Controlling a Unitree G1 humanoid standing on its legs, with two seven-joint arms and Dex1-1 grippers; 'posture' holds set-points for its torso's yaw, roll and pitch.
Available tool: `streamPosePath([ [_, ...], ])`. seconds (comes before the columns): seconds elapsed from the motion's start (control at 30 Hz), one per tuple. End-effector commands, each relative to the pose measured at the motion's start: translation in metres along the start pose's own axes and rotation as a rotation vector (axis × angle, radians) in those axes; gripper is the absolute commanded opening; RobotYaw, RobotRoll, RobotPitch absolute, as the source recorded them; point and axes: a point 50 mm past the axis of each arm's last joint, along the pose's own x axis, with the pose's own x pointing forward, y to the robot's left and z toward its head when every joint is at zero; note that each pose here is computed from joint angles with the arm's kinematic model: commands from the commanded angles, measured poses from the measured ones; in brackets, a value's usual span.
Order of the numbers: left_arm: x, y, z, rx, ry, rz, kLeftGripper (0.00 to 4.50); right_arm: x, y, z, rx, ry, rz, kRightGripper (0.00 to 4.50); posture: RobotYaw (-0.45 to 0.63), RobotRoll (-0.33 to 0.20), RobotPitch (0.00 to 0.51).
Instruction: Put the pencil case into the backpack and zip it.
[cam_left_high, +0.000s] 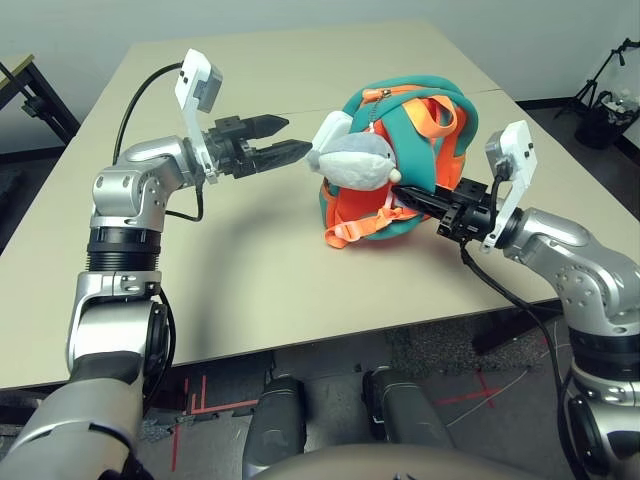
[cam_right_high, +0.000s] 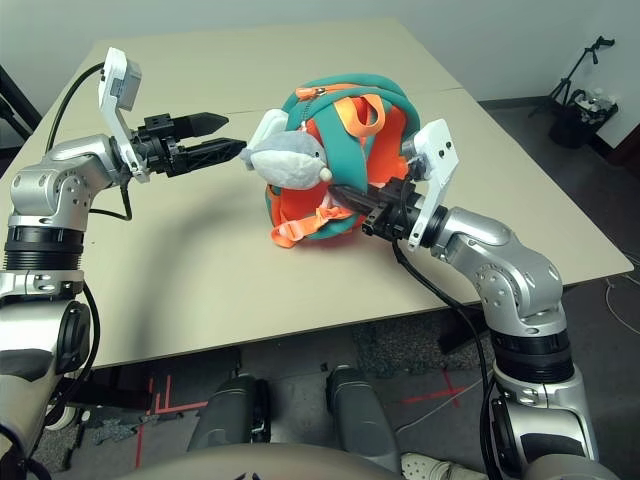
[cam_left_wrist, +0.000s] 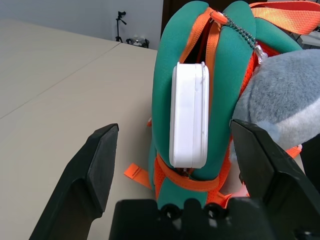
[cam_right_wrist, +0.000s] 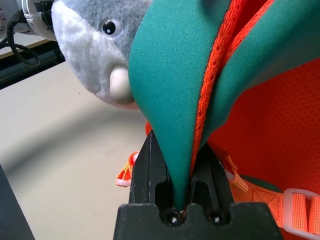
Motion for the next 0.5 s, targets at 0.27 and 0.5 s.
streamPosePath([
  [0.27,-0.0031,0.001,0.0017,0.012,0.0,0.014,4.5,0.0044,0.0049,-0.0002,-0.006,-0.004,0.043,0.11,-0.11,0.0,0.052],
  [0.5,-0.0027,0.0003,0.001,0.009,-0.002,0.012,4.5,0.0048,0.0046,0.0005,-0.01,-0.003,0.047,0.11,-0.11,0.0,0.051],
])
